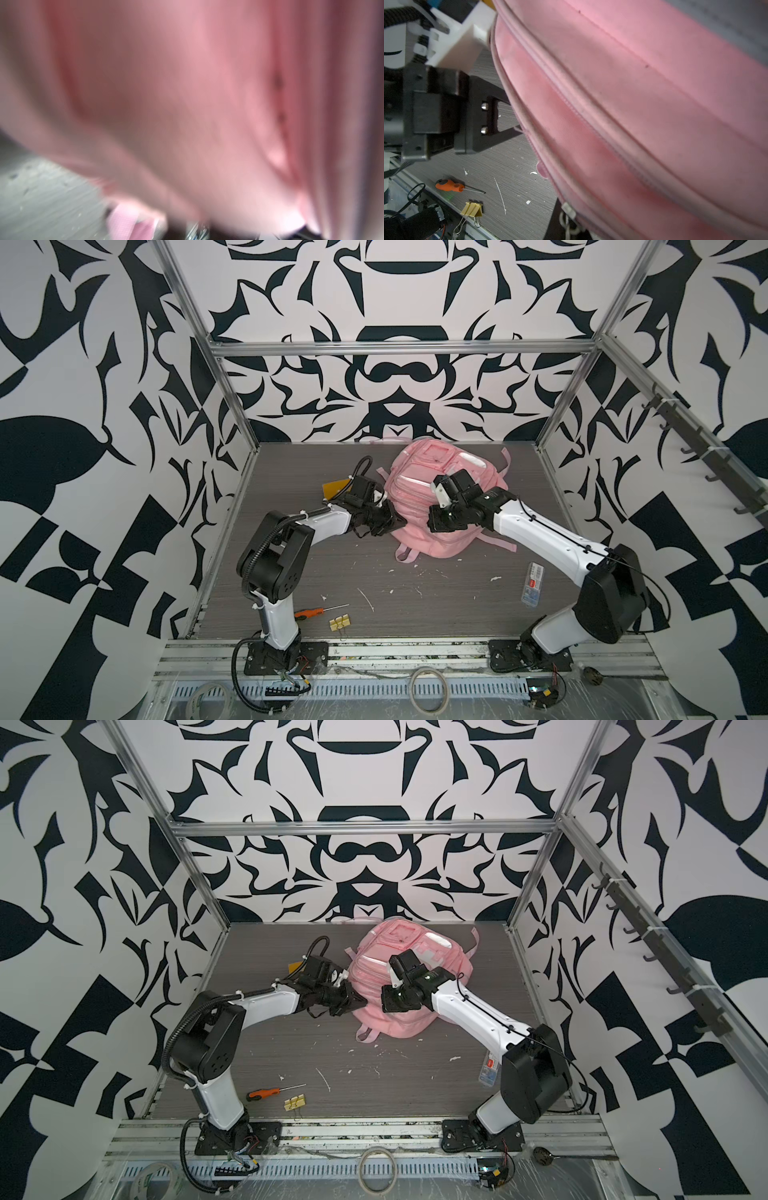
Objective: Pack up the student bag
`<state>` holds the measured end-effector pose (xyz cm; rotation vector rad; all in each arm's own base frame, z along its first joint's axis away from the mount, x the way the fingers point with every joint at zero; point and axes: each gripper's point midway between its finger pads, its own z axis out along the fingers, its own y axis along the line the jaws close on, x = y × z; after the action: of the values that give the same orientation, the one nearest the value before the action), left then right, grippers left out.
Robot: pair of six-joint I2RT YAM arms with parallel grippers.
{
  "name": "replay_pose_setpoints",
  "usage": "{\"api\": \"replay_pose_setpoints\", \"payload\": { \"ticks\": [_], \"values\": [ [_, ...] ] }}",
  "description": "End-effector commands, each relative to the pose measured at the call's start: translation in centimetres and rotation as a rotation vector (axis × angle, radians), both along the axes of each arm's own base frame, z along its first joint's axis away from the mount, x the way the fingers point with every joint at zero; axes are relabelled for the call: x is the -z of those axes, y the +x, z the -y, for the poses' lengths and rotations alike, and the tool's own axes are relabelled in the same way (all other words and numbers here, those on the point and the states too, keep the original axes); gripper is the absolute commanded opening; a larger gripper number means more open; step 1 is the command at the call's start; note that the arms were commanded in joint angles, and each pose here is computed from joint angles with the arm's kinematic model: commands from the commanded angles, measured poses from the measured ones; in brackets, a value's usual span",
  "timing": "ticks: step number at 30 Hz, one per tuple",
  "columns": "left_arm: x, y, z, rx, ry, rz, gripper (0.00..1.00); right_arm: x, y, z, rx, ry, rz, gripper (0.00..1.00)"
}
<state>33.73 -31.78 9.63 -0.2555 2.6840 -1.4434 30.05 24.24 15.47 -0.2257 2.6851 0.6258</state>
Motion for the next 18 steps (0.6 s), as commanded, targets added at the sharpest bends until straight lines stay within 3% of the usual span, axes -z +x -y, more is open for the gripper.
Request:
{"api": "replay_pose_setpoints", "payload": {
  "ticks": [1,5,6,7,8,9,11,13,18],
  "values": [
    [-2.0,2.4,-0.9,-0.055,-0.035,0.086,0.00,-3.9,-0.7,-0.8,-0.041,0.079,0.094,0.00],
    [-2.6,3.4,-3.5,-0.100,-0.043,0.082,0.00,-3.3,-1.4,1.6,-0.023,0.044,0.075,0.00],
    [-2.6,2.9,-3.9,-0.091,-0.020,0.060,0.04,-3.4,-1.4,2.0,-0.017,0.042,0.078,0.00],
    [-2.7,2.4,-4.3,-0.076,0.013,0.055,0.24,-3.4,-1.4,2.3,-0.014,0.042,0.080,0.00],
    [-2.6,1.6,-5.0,-0.060,0.068,0.054,0.52,-3.5,-1.2,2.4,-0.012,0.044,0.081,0.00],
    [-2.5,0.5,-5.4,-0.040,0.109,0.049,0.71,-3.5,-1.1,2.4,-0.011,0.047,0.081,0.00],
    [-2.3,-1.5,-5.8,-0.018,0.132,0.032,0.93,-3.5,-0.6,2.1,-0.011,0.061,0.087,0.00],
    [-1.3,-3.5,-5.9,-0.013,0.120,-0.019,0.99,-3.6,0.1,1.4,-0.009,0.081,0.090,0.00],
    [-0.3,-6.3,-3.8,0.023,0.093,-0.065,0.99,-4.5,1.8,0.2,-0.003,0.105,0.108,0.00]
  ]
}}
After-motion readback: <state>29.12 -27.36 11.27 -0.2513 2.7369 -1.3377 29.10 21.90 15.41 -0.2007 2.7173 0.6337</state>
